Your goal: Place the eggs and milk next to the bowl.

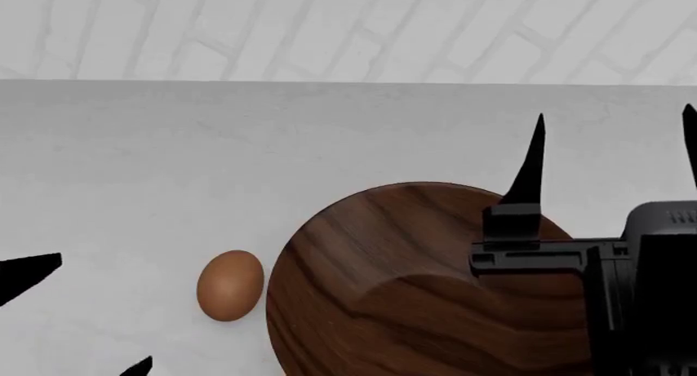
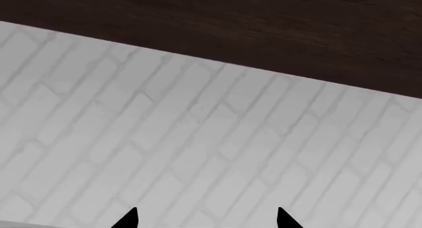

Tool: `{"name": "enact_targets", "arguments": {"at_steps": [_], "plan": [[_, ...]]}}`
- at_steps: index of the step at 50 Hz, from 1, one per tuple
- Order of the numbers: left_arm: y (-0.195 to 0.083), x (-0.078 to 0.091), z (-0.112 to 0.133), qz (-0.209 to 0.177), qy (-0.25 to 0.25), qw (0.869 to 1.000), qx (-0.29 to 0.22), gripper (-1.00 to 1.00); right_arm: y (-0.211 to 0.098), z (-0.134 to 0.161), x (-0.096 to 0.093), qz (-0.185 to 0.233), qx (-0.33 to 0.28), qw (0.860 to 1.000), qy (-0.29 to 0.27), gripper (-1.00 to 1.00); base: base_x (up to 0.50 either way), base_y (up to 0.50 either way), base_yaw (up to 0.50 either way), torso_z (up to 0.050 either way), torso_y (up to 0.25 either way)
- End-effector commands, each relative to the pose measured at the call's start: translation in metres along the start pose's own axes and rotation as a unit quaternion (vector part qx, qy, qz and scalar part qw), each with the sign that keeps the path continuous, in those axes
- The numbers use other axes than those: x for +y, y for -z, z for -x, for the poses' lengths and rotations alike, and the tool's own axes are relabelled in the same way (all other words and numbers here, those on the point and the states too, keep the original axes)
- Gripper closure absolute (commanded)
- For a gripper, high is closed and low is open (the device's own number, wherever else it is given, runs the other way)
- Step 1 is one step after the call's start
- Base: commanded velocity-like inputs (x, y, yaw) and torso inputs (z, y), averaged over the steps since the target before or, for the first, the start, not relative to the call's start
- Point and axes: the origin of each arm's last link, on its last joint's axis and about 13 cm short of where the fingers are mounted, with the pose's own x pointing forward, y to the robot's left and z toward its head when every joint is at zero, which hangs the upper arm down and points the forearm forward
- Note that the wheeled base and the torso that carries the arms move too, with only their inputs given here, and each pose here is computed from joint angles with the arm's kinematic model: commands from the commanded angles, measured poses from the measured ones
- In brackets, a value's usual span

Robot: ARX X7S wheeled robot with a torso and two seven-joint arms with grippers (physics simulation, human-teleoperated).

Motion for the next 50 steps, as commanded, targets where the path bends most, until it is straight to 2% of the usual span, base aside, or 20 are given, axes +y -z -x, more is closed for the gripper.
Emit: {"name": "enact_targets", "arguments": {"at_steps": [1,11,15,19,33,43,50], "plan": [[0.003,0.002,0.010,0.011,-0.086,0.996,-0.025,-1.00,-0.006,0.001,0.000,0.011,0.001,1.000,0.000,-1.00,0.00,0.00,0.00,0.000,0.000],[0.005,0.006,0.016,-0.009,-0.163,0.986,-0.022,-1.00,-0.010,0.004,-0.001,0.024,0.011,1.000,0.003,-1.00,0.00,0.00,0.00,0.000,0.000],[0.006,0.006,0.016,-0.006,-0.172,0.985,-0.030,-1.00,-0.011,0.006,-0.001,0.032,0.023,0.999,0.006,-1.00,0.00,0.00,0.00,0.000,0.000],[0.008,0.008,0.015,-0.020,-0.189,0.982,-0.025,-1.00,-0.015,0.007,-0.004,0.039,0.034,0.999,0.016,-1.00,0.00,0.00,0.00,0.000,0.000],[0.022,0.011,0.002,-0.025,-0.183,0.983,-0.017,-1.00,-0.034,0.013,-0.004,0.067,0.090,0.993,0.040,-1.00,0.00,0.00,0.00,0.000,0.000],[0.027,0.013,-0.002,-0.028,-0.181,0.983,-0.011,-1.00,-0.049,0.016,0.000,0.043,0.105,0.993,0.021,-1.00,0.00,0.00,0.00,0.000,0.000],[0.028,0.011,-0.002,-0.026,-0.178,0.984,-0.011,-1.00,-0.061,0.020,-0.001,0.057,0.108,0.992,0.026,-1.00,0.00,0.00,0.00,0.000,0.000]]}}
